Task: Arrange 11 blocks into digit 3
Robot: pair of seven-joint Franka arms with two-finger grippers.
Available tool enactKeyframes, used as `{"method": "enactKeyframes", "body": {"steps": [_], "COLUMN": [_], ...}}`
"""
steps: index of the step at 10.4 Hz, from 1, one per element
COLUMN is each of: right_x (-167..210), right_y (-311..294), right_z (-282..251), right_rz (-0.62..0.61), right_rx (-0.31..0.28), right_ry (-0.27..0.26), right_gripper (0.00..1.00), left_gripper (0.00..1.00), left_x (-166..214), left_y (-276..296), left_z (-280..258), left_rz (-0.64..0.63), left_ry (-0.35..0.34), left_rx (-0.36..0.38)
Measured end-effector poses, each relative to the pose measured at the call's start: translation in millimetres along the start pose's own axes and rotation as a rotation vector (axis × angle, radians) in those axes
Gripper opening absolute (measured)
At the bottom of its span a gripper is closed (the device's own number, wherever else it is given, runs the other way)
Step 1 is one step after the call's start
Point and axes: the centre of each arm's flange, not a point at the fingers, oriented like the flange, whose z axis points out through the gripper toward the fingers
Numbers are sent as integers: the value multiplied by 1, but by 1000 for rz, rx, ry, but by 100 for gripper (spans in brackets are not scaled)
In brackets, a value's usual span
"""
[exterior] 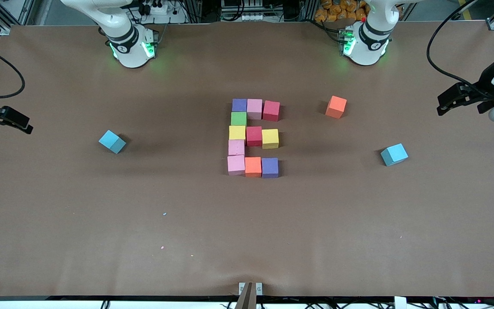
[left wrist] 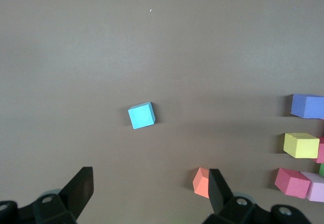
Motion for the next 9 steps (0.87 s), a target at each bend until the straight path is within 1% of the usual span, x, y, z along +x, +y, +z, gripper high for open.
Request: {"method": "enactKeyframes", "body": {"steps": [9], "right_x": [-1], "right_y": [-3], "right_z": [-4], "right_rz": [-12], "right_rx": [8], "right_ry": [-8], "right_gripper": [100], "left_gripper": [100], "left_x": [0], "left_y": [3], "left_z": [-1], "left_rz": [6], "left_ry": [1], "left_rx": [0]}}
